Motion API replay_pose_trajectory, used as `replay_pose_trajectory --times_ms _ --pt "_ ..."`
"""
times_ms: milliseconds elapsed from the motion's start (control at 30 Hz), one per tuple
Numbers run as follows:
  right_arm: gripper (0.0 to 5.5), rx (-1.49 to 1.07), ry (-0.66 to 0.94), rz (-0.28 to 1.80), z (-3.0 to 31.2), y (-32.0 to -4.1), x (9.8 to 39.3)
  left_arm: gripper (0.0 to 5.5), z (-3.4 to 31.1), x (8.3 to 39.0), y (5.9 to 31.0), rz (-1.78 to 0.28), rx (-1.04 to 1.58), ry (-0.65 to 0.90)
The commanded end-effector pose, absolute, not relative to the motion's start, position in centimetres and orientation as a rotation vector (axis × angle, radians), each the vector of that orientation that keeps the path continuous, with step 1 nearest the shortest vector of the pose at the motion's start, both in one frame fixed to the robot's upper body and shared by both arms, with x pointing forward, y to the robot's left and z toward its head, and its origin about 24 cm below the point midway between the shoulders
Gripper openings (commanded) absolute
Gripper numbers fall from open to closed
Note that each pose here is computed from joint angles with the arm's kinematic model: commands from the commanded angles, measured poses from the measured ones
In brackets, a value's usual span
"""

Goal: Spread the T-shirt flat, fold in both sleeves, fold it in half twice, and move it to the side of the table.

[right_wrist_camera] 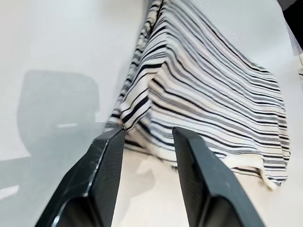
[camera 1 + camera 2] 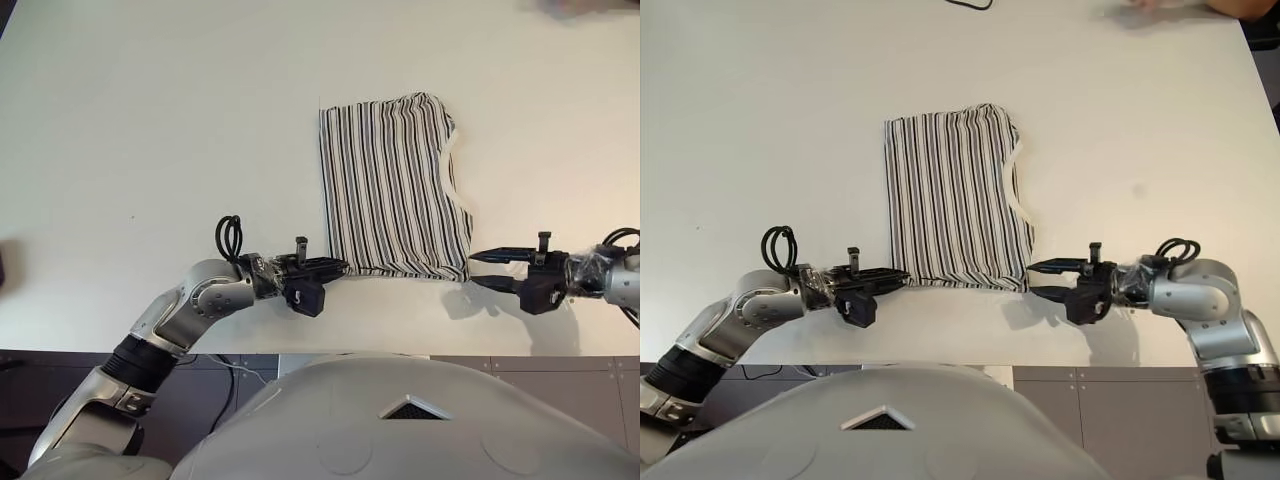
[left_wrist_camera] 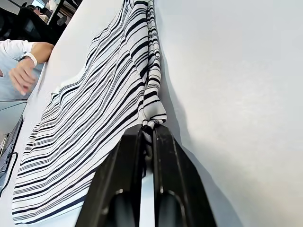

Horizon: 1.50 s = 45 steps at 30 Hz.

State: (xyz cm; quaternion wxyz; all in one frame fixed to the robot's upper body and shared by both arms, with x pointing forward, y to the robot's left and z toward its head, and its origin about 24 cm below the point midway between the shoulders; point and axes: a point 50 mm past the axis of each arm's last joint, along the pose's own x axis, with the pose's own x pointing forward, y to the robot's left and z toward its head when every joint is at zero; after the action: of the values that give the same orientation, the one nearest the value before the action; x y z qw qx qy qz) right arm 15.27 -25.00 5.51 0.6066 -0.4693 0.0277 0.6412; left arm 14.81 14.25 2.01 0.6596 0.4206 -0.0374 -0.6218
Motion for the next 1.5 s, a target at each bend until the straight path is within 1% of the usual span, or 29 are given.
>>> replay_pose_trajectory --times_ms 33,200,400,567,700,833,967,1167,1267,1300,1400,1500 --pt "1.83 -1.200 0.007 1.494 5.2 -26.0 15.6 0.11 0.5 14.0 15.5 -1.463 1.004 0.044" --pt "1.83 -1.244 -0.045 1.508 3.8 -25.5 15.4 0.11 0.7 14.3 15.7 -1.485 1.022 0.037" --pt "1.83 -1.238 -0.138 1.534 3.4 -23.3 15.7 0.11 0.8 14.5 15.5 -1.506 1.032 0.025" --pt "1.83 -1.243 -0.142 1.526 3.5 -23.2 16.3 0.11 0.8 14.5 15.7 -1.512 1.039 0.029" --pt "1.83 -1.242 -0.124 1.551 3.2 -23.7 15.8 0.11 0.7 14.5 15.7 -1.506 1.039 0.031" --pt "1.83 -1.190 -0.143 1.534 3.3 -22.8 15.9 0.11 0.7 14.6 15.7 -1.506 1.043 0.028" --pt "1.83 -1.158 -0.130 1.554 3.3 -22.6 15.7 0.11 0.8 14.7 15.7 -1.506 1.046 0.024" --pt "0.72 -1.123 -0.098 1.549 3.5 -22.6 15.9 0.11 1.2 14.6 16.3 -1.507 1.051 0.026" --pt "0.19 -1.106 -0.105 1.534 3.7 -22.0 16.3 0.11 1.3 14.6 16.3 -1.503 1.050 0.021" --pt "0.10 -1.091 -0.110 1.524 3.9 -21.8 16.4 0.11 1.4 14.7 16.2 -1.501 1.047 0.014" --pt "0.10 -1.036 -0.120 1.503 4.6 -21.0 16.6 0.11 1.8 14.8 16.0 -1.497 1.038 -0.008" --pt "0.10 -0.995 -0.121 1.514 5.9 -20.8 16.2 0.10 2.9 14.4 16.1 -1.476 0.991 -0.024"
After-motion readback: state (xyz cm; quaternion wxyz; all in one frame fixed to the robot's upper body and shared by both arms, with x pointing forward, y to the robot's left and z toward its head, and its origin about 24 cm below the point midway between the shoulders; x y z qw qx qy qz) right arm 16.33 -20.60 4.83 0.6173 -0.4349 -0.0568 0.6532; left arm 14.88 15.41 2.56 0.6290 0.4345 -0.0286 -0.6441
